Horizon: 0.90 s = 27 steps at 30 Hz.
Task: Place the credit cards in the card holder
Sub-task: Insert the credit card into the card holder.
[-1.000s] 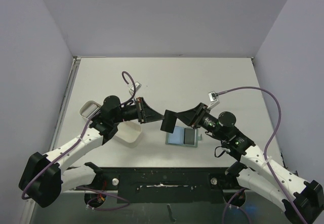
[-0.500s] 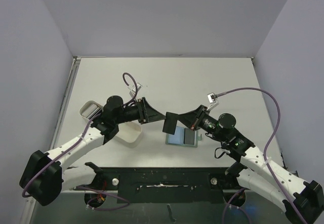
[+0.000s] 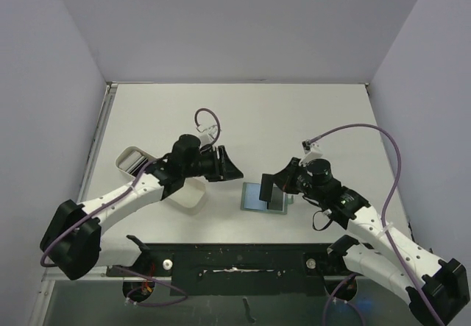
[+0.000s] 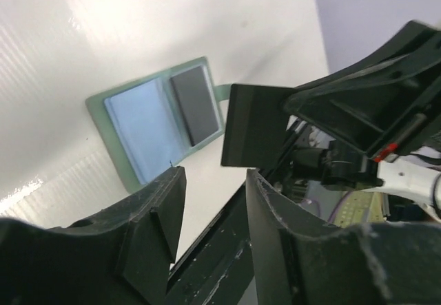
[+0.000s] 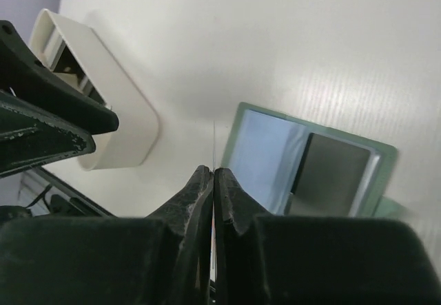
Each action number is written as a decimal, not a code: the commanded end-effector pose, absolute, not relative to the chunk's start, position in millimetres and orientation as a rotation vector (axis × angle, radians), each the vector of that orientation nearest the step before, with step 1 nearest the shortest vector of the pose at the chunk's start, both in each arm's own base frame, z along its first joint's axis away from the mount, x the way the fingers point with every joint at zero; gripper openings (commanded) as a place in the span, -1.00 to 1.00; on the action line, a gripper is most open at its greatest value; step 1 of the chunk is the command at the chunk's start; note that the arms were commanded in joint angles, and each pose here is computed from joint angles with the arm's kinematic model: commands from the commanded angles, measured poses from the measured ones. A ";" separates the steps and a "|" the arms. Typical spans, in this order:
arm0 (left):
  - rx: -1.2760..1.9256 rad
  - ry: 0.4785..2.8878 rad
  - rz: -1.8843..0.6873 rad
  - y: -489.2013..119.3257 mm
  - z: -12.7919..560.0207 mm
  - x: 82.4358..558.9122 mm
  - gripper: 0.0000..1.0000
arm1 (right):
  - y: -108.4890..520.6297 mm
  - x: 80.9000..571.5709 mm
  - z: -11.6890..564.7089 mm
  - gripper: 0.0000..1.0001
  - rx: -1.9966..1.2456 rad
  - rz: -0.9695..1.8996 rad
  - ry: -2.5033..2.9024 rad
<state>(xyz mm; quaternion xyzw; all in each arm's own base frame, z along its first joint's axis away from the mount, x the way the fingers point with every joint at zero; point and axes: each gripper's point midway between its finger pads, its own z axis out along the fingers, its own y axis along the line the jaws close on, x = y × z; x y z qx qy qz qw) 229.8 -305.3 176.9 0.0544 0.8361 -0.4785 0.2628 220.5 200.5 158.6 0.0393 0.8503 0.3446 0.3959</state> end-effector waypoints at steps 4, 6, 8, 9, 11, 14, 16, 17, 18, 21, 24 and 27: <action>0.219 2.373 -1.127 -326.3 139.1 235.3 -0.49 | 194.7 240.3 152.1 -1.00 0.052 0.813 2.181; 0.241 2.411 -1.087 -333.1 128.1 233.7 -0.65 | 193.5 243.4 146.0 -1.00 0.054 0.824 2.194; 0.262 2.435 -1.035 -338.4 118.9 235.1 -0.79 | 189.2 247.7 139.7 -1.00 0.067 0.822 2.205; 0.266 2.443 -1.005 -339.6 113.7 236.4 -0.87 | 187.2 249.6 137.7 -1.00 0.074 0.825 2.207; 0.277 2.452 -0.967 -343.3 105.2 237.5 -1.00 | 185.7 253.1 135.4 -1.00 0.077 0.852 2.205; 0.284 2.477 -0.924 -345.2 92.0 238.3 -1.00 | 183.4 255.7 129.3 -1.00 0.089 0.884 2.219; 0.289 2.496 -0.884 -344.6 82.6 238.1 -1.00 | 181.9 257.0 126.2 -1.00 0.098 0.889 2.220; 0.295 2.508 -0.861 -343.8 76.9 237.8 -1.00 | 181.0 258.0 125.5 -1.00 0.103 0.891 2.215; 0.302 2.519 -0.842 -343.3 72.8 236.6 -1.00 | 180.4 258.7 124.4 -1.00 0.107 0.892 2.212; 0.313 2.550 -0.783 -339.6 60.7 233.7 -1.00 | 179.1 260.6 120.2 -1.00 0.112 0.889 2.212; 0.318 2.564 -0.773 -339.1 52.7 230.1 -1.00 | 178.7 262.1 113.9 -1.00 0.116 0.887 2.213; 0.318 2.582 -0.768 -338.5 44.9 226.1 -1.00 | 178.4 264.0 107.4 -1.00 0.124 0.883 2.214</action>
